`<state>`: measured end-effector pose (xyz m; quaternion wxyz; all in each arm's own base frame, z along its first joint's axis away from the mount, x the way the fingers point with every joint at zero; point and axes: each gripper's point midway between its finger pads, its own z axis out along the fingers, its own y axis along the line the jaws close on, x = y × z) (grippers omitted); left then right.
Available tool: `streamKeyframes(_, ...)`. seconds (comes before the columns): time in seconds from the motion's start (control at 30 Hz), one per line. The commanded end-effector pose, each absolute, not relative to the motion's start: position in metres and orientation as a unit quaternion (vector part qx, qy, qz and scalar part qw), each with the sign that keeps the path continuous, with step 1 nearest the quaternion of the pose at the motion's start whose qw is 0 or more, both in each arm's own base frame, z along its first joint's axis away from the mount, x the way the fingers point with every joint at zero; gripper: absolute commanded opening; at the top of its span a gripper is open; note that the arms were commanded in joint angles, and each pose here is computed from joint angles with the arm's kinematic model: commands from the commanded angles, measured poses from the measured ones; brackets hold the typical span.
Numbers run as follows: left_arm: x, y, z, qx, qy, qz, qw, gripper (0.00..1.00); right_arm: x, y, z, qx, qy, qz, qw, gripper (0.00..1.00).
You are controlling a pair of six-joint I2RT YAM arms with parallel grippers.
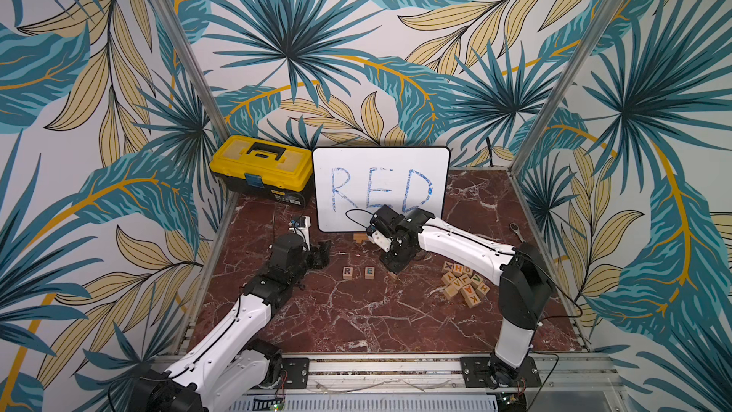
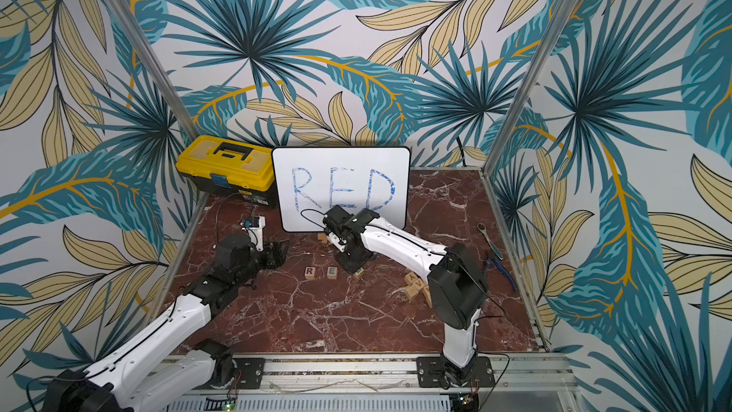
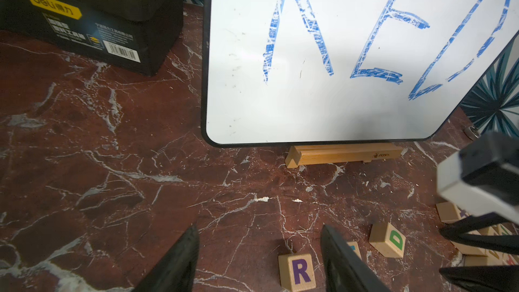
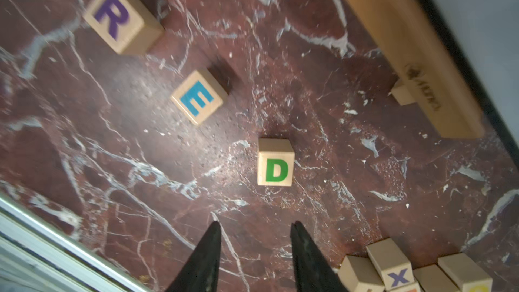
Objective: Assemble the uppercase word "red" with letter blocks
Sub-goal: Adjust the letter block at the center of the board.
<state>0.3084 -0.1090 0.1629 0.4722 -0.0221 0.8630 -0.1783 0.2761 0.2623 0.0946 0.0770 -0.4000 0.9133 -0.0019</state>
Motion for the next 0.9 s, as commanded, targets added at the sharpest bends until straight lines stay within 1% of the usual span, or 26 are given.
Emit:
streamKeyframes(0.0, 0.306, -0.103, 0.158, -0.026, 0.862, -0.167, 0.478, 0.69, 0.268, 0.247, 0.082, -0.463, 0.885, -0.034, 0.048, 0.43)
streamKeyframes(0.13, 0.306, -0.101, 0.158, -0.028, 0.862, -0.164, 0.478, 0.69, 0.274, 0.245, 0.072, -0.468, 0.881, -0.049, 0.045, 0.43)
streamKeyframes(0.23, 0.307, -0.102, 0.157, -0.029, 0.864, -0.166, 0.475, 0.69, 0.276, 0.250, 0.066, -0.466, 0.883, -0.036, 0.042, 0.43)
streamKeyframes(0.3, 0.306, -0.101, 0.157, -0.031, 0.864, -0.166, 0.475, 0.69, 0.282, 0.250, 0.061, -0.451, 0.890, -0.041, 0.047, 0.44)
streamKeyframes(0.5, 0.306, -0.100, 0.158, -0.031, 0.864, -0.161, 0.477, 0.69, 0.290, 0.255, 0.057, -0.419, 0.906, -0.011, 0.056, 0.44)
streamKeyframes(0.77, 0.306, -0.098, 0.159, -0.032, 0.864, -0.156, 0.478, 0.69, 0.287, 0.261, 0.052, -0.414, 0.910, 0.009, 0.037, 0.45)
streamKeyframes(0.87, 0.306, -0.098, 0.158, -0.031, 0.864, -0.156, 0.477, 0.69, 0.286, 0.263, 0.050, -0.409, 0.912, 0.015, 0.039, 0.47)
